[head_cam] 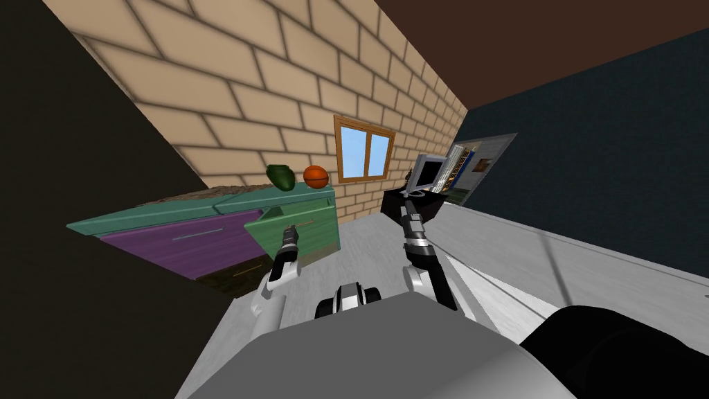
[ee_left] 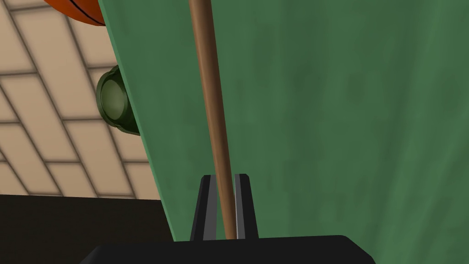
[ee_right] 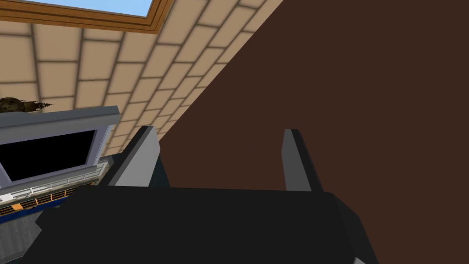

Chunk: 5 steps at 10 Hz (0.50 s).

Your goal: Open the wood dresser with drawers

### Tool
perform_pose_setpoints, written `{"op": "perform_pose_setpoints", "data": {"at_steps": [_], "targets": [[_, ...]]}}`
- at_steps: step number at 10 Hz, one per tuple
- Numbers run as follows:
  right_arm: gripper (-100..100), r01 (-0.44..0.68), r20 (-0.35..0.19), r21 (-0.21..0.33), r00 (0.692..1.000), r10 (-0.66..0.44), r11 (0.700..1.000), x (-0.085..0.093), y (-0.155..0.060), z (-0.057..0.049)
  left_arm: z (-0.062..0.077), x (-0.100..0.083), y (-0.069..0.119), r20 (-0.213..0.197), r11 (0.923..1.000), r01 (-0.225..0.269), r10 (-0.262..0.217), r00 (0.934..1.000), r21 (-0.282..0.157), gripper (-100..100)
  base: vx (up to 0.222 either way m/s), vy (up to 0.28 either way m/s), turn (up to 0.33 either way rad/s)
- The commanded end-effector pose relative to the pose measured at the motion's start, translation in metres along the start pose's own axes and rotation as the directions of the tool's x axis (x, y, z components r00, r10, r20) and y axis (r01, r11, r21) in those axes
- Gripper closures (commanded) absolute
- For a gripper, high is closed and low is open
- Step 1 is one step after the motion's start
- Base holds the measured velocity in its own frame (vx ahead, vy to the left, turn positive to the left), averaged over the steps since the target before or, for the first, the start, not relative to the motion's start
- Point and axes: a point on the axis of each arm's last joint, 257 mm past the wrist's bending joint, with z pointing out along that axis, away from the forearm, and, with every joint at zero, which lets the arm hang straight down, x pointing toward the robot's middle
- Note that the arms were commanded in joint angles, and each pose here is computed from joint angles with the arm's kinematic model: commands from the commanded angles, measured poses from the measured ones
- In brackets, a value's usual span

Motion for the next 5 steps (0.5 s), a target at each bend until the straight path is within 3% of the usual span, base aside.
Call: {"op": "perform_pose_setpoints", "data": {"at_steps": [1,2,4,5], "targets": [[0,0.000,0.000,0.000,1.000,0.000,1.000,0.000,0.000,0.000,0.004,-0.007,0.000,0.016,1.0000,0.000,0.000,0.9999,0.001,100,-0.068,-0.001,-0.030],[0,0.000,0.000,0.000,1.000,0.000,1.000,0.000,0.000,0.000,0.010,-0.021,0.000,0.045,0.9999,-0.010,0.010,0.9990,-0.009,-100,-0.054,0.015,-0.156],[0,0.000,0.000,0.000,1.000,0.000,1.000,0.000,0.000,0.000,0.025,-0.040,-0.008,0.086,0.9997,-0.025,0.025,0.9960,-0.009,-100,-0.117,0.024,-0.334],[0,0.000,0.000,0.000,1.000,0.000,1.000,0.000,0.000,0.000,0.024,-0.047,-0.007,0.099,0.9996,-0.025,0.026,0.9948,-0.012,-100,-0.094,0.033,-0.066]]}}
